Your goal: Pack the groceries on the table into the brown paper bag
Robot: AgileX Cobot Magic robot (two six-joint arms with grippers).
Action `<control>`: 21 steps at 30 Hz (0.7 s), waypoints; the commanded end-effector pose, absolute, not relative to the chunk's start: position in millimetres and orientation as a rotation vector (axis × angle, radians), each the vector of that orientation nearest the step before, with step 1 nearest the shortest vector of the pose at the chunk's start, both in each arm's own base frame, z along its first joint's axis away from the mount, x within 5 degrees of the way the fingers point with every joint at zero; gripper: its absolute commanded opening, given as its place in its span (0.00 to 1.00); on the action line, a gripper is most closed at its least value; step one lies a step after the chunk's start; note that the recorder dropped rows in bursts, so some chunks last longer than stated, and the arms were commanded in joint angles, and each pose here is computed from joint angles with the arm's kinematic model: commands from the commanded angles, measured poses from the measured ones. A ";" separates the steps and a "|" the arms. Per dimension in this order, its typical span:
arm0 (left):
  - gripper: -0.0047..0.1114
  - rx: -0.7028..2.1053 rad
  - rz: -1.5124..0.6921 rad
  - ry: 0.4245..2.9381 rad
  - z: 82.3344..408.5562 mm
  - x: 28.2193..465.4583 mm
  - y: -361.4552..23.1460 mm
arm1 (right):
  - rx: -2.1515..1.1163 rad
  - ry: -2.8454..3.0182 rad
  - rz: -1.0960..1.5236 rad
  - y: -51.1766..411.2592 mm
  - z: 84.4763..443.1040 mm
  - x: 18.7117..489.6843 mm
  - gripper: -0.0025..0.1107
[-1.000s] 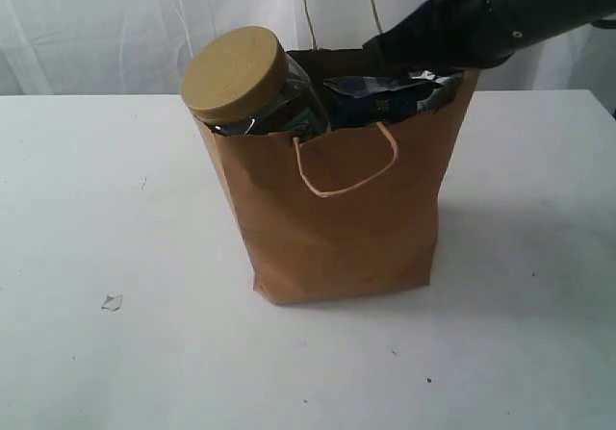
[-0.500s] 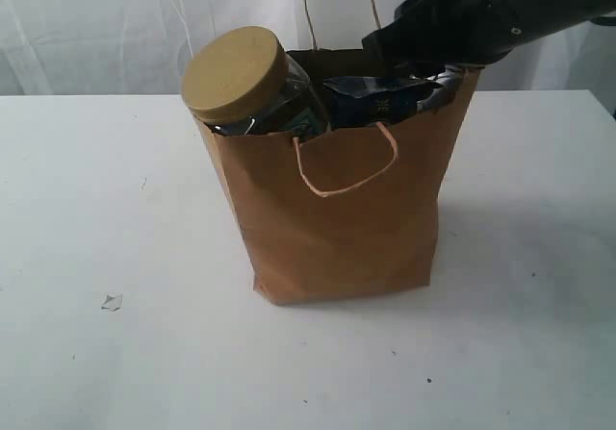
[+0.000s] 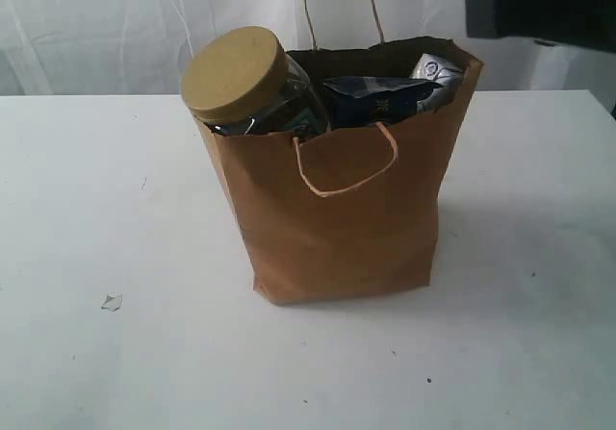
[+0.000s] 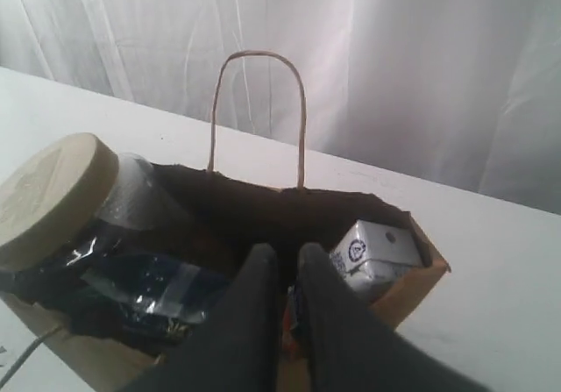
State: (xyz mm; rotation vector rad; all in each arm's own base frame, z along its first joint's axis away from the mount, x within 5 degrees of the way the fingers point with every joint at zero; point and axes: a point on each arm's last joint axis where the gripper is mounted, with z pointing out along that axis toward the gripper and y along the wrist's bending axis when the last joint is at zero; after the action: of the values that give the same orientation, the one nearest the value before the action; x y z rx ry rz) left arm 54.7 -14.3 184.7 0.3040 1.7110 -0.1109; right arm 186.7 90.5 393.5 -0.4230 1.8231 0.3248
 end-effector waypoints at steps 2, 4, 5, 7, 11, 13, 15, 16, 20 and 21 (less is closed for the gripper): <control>0.04 0.292 -0.119 1.706 184.2 54.6 -14.3 | -0.375 1.717 0.356 74.1 370.6 152.2 0.02; 0.04 0.292 -0.119 1.706 184.2 54.6 -14.3 | -0.368 1.691 0.358 68.4 359.3 140.7 0.02; 0.04 0.292 -0.119 1.706 184.2 54.6 -14.3 | -0.367 1.686 0.359 66.2 355.0 136.0 0.02; 0.04 0.292 -0.119 1.706 184.2 54.6 -14.3 | -0.365 1.678 0.360 61.0 346.5 125.3 0.02; 0.04 0.292 -0.119 1.706 184.2 54.6 -14.3 | -0.359 1.651 0.364 53.1 336.7 108.8 0.02; 0.04 0.292 -0.119 1.706 184.2 54.6 -14.3 | -0.356 1.635 0.366 48.8 332.0 99.8 0.02; 0.04 0.292 -0.119 1.706 184.2 54.6 -14.3 | -0.358 1.666 0.368 46.3 321.8 94.2 0.02; 0.04 0.292 -0.119 1.706 184.2 54.6 -14.3 | -0.363 1.686 0.366 45.7 317.4 92.7 0.02; 0.04 0.292 -0.119 1.706 184.2 54.6 -14.3 | -0.372 1.729 0.359 45.0 298.3 91.3 0.02; 0.04 0.292 -0.119 1.706 184.2 54.6 -14.3 | -0.371 1.727 0.359 45.1 294.5 91.8 0.02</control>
State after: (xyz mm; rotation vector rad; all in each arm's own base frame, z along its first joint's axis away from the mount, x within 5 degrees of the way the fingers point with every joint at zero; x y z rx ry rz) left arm 54.7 -14.3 184.7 0.3040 1.7110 -0.1109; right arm 92.3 45.0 299.7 -0.3729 1.7319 0.3531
